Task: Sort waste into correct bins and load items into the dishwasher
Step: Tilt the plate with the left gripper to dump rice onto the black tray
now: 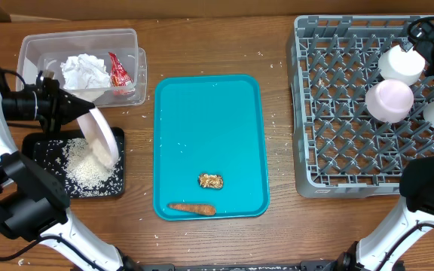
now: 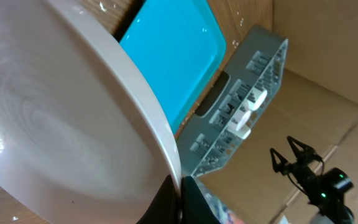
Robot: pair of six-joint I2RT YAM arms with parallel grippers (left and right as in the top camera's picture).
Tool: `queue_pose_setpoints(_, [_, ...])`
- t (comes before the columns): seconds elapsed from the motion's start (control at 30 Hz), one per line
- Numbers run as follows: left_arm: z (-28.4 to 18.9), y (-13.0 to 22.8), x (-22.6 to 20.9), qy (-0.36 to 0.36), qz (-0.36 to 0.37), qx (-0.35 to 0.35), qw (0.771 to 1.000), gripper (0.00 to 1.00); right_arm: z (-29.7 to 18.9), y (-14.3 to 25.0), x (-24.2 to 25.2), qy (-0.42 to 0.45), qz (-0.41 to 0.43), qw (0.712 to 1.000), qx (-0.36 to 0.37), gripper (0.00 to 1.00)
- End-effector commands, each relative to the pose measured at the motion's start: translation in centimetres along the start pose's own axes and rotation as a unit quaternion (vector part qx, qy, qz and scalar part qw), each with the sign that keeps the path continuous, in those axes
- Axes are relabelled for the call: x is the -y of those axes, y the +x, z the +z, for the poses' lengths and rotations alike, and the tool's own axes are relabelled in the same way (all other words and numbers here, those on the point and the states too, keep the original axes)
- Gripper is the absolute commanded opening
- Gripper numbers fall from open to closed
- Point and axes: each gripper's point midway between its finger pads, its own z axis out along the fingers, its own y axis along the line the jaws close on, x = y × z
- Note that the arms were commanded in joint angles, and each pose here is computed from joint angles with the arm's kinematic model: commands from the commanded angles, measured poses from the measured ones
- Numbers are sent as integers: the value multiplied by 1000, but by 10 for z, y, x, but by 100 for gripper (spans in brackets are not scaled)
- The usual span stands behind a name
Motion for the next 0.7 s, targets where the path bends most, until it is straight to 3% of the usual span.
queue_pose_setpoints(0.0, [-6,6,10,51,22,2,998,4,-15,-3,-4,-10,-1,1000,19,100])
queue_pose_setpoints(0.37, [-11,7,21,95,24,6,995,4,-15,-3,-4,-10,-1,1000,19,100])
queue_pose_setpoints(0.67, [-11,8,11,91,11,3,996,4,-15,-3,-4,-10,-1,1000,19,100])
